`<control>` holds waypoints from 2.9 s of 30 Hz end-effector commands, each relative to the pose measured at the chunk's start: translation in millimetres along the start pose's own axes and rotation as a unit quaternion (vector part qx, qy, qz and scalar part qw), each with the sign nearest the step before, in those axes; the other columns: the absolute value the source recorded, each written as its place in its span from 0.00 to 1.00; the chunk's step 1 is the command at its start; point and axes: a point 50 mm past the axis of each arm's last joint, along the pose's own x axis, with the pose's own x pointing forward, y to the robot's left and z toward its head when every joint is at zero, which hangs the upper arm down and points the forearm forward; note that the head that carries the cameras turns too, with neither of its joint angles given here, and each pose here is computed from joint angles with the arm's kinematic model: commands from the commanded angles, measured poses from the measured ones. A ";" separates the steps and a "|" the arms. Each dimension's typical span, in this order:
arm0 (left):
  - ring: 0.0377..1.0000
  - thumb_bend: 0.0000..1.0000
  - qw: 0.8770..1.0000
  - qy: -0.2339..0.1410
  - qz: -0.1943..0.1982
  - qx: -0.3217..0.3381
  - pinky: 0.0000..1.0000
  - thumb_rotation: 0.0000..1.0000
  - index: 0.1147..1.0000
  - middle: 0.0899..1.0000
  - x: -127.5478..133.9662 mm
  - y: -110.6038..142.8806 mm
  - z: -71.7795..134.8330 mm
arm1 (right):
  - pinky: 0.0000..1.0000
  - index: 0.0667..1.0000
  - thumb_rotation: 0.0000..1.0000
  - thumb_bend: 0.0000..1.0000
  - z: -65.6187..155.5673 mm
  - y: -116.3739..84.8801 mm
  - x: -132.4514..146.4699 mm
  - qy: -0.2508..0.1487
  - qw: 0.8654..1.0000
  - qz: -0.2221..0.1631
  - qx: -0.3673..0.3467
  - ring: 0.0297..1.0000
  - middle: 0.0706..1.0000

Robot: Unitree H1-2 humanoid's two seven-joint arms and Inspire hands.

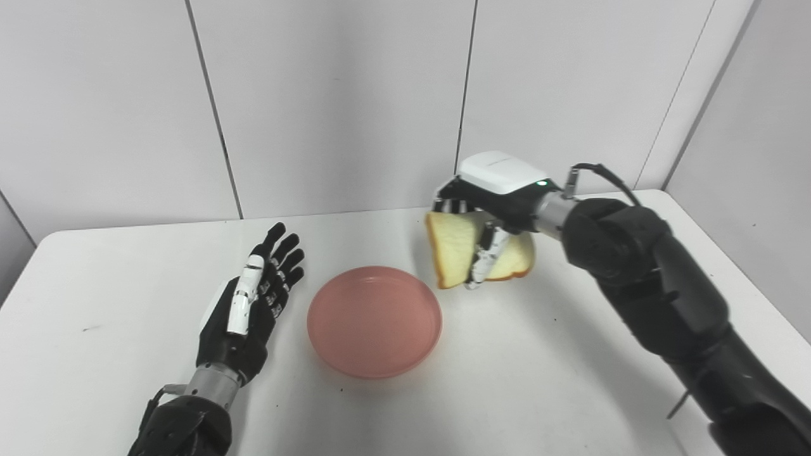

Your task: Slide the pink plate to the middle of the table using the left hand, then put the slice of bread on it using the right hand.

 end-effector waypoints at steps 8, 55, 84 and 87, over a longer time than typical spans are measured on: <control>0.97 0.39 0.999 -0.049 -0.008 0.006 1.00 1.00 0.97 0.97 12.7 -16.1 24.1 | 0.39 0.51 0.00 0.51 38.8 -15.8 34.8 -0.050 0.998 -0.028 -0.027 0.36 0.45; 0.95 0.40 0.998 -0.068 0.003 0.012 0.97 1.00 0.94 0.95 19.4 -23.9 38.8 | 0.70 0.86 0.33 0.91 59.3 62.6 86.7 -0.045 0.993 0.107 0.028 0.80 0.84; 0.94 0.41 0.996 -0.076 0.024 0.026 0.96 1.00 0.93 0.94 18.1 -13.6 44.8 | 1.00 1.00 0.39 1.00 56.1 -11.0 34.8 0.005 0.997 0.068 0.037 1.00 1.00; 0.94 0.42 0.996 -0.076 0.024 0.028 0.96 1.00 0.93 0.94 18.3 -12.2 43.8 | 0.92 1.00 0.35 1.00 38.9 -13.9 22.0 0.013 0.996 0.040 0.081 0.99 1.00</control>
